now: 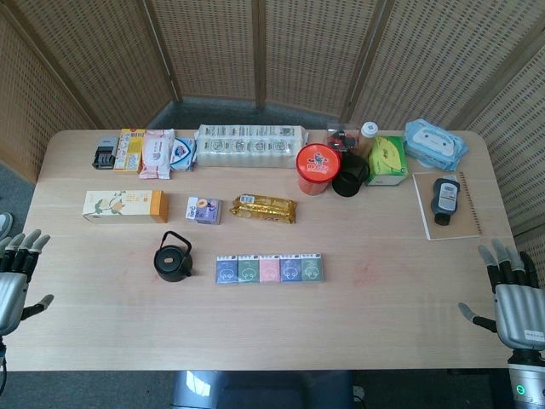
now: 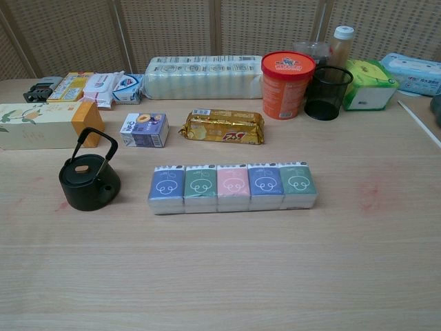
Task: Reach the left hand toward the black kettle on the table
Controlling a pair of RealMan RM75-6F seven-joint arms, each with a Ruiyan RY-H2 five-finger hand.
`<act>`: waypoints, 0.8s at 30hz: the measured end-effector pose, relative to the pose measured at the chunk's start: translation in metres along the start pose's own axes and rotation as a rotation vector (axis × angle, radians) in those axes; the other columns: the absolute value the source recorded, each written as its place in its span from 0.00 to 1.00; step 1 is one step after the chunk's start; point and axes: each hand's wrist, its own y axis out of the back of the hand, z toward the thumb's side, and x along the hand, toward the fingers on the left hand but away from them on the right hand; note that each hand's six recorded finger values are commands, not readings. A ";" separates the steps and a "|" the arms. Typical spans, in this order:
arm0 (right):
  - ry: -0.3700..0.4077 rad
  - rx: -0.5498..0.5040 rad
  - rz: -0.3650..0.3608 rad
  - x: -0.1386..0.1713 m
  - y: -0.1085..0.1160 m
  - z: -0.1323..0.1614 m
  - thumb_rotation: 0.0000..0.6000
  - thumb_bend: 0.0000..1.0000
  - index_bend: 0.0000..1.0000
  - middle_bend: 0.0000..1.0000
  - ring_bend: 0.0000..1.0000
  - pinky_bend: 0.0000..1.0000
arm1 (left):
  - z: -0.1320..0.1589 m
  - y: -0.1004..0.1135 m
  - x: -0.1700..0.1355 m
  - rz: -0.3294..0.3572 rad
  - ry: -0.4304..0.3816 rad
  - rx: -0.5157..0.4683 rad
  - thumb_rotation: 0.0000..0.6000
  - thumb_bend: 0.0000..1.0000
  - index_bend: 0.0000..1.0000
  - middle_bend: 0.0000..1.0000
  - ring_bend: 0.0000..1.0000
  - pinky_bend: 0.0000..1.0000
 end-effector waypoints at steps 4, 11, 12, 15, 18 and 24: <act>0.000 -0.002 0.001 0.000 0.000 -0.001 0.84 0.00 0.00 0.00 0.00 0.00 | 0.000 0.000 0.000 0.000 0.000 0.002 1.00 0.00 0.00 0.00 0.00 0.03; 0.004 -0.006 0.007 0.000 -0.001 0.000 0.84 0.00 0.00 0.00 0.00 0.00 | 0.000 -0.001 0.000 -0.002 -0.001 0.003 1.00 0.00 0.00 0.00 0.00 0.03; 0.005 -0.006 0.007 0.000 -0.001 0.000 0.84 0.00 0.00 0.00 0.00 0.00 | 0.000 -0.002 0.000 -0.002 -0.002 0.002 1.00 0.00 0.00 0.00 0.00 0.03; 0.004 -0.008 0.005 0.000 0.000 0.000 0.84 0.00 0.00 0.00 0.00 0.00 | 0.000 -0.002 0.001 -0.006 -0.004 -0.004 1.00 0.00 0.00 0.12 0.06 0.04; 0.001 -0.009 0.005 0.000 0.000 0.000 0.84 0.00 0.00 0.00 0.00 0.00 | 0.001 -0.004 0.002 -0.017 -0.008 -0.009 1.00 0.00 0.00 0.84 0.75 0.52; 0.004 -0.009 0.009 0.000 -0.001 0.001 0.84 0.00 0.00 0.00 0.00 0.00 | 0.002 -0.015 0.003 -0.087 0.000 -0.042 1.00 0.08 0.03 1.00 1.00 1.00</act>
